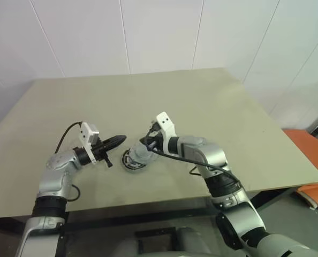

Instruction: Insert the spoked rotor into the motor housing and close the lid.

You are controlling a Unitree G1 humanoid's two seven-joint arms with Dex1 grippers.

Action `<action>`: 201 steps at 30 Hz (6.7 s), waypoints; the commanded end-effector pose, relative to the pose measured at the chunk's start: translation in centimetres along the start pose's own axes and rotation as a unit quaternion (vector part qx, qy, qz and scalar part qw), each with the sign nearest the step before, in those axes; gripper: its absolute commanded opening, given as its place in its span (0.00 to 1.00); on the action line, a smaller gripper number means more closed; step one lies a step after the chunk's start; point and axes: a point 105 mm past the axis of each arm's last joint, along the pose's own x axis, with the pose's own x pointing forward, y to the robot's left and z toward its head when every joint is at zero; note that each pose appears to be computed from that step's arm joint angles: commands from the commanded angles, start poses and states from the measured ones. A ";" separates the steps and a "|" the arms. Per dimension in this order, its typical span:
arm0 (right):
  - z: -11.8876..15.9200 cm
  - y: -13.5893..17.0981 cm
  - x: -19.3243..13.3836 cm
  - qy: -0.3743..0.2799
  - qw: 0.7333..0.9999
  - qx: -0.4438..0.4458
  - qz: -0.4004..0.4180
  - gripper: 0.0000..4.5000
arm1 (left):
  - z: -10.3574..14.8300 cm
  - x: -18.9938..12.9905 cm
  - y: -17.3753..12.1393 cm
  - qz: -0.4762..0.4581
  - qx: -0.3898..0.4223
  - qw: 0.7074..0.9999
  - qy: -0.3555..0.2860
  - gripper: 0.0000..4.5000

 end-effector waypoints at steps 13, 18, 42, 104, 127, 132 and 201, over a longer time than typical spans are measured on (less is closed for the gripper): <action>-1.6 -0.6 0.4 0.013 0.999 -0.023 -0.025 0.97 | 0.9 0.4 0.0 -0.008 0.016 1.000 -0.011 0.00; -1.6 1.4 0.2 0.002 0.999 -0.004 0.036 0.99 | 0.9 0.4 0.1 -0.007 0.016 1.000 -0.009 0.00; -1.9 0.8 0.1 0.008 0.996 -0.091 0.020 0.68 | 1.2 -0.5 0.7 0.013 0.015 1.000 -0.016 0.00; -4.2 0.9 0.0 0.095 0.958 -0.265 0.061 0.68 | -0.7 -2.5 -0.9 -0.018 -0.037 0.999 0.020 0.00; -7.7 -0.5 -1.3 0.185 0.957 -0.217 0.060 0.68 | -0.5 -0.1 -2.8 -0.069 -0.034 0.997 0.021 0.00; -8.4 -1.0 -1.3 0.184 0.964 -0.185 0.054 0.68 | -0.6 0.7 -3.1 -0.087 -0.030 0.995 0.025 0.00; -10.7 -1.1 -4.0 0.212 0.966 -0.111 0.097 0.97 | -8.3 3.9 -4.8 -0.172 0.053 0.959 0.217 0.00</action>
